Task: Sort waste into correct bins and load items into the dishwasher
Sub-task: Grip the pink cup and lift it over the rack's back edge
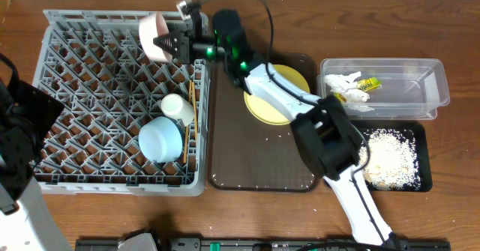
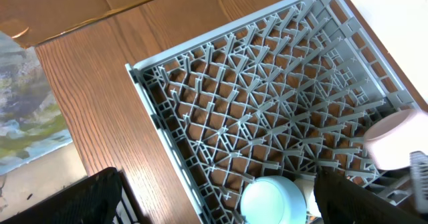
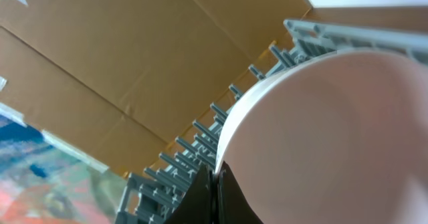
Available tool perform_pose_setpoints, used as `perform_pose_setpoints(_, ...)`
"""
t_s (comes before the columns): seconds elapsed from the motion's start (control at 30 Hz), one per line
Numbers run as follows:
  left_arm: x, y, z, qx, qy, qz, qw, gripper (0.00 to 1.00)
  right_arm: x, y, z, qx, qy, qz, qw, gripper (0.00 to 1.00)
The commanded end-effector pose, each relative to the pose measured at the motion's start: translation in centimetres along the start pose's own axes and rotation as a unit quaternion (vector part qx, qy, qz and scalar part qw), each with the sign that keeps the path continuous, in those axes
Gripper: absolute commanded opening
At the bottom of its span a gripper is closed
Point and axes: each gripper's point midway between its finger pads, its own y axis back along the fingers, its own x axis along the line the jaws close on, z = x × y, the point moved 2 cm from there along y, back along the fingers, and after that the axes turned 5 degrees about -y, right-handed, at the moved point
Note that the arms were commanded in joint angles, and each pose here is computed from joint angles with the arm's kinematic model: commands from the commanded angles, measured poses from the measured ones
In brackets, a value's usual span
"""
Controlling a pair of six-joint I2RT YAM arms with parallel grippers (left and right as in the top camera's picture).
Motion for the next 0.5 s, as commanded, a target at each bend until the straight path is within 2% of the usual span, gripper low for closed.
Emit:
perform_pose_setpoints(0.0,0.7,0.2,-0.8,0.016,0.002,0.013,1.000,0.93,-0.2,0.4,-0.5,0.021,-0.049,0.030,0.998,0.01)
perform_pose_setpoints(0.17,0.7,0.2,-0.8,0.016,0.002,0.013,1.000,0.93,-0.5,1.1,-0.6,0.037,-0.056,0.036,0.997,0.01)
perform_pose_setpoints(0.47,0.7,0.2,-0.8,0.016,0.002,0.013,1.000,0.93,-4.4,3.2,-1.5,0.069,-0.167,-0.028,0.983,0.02)
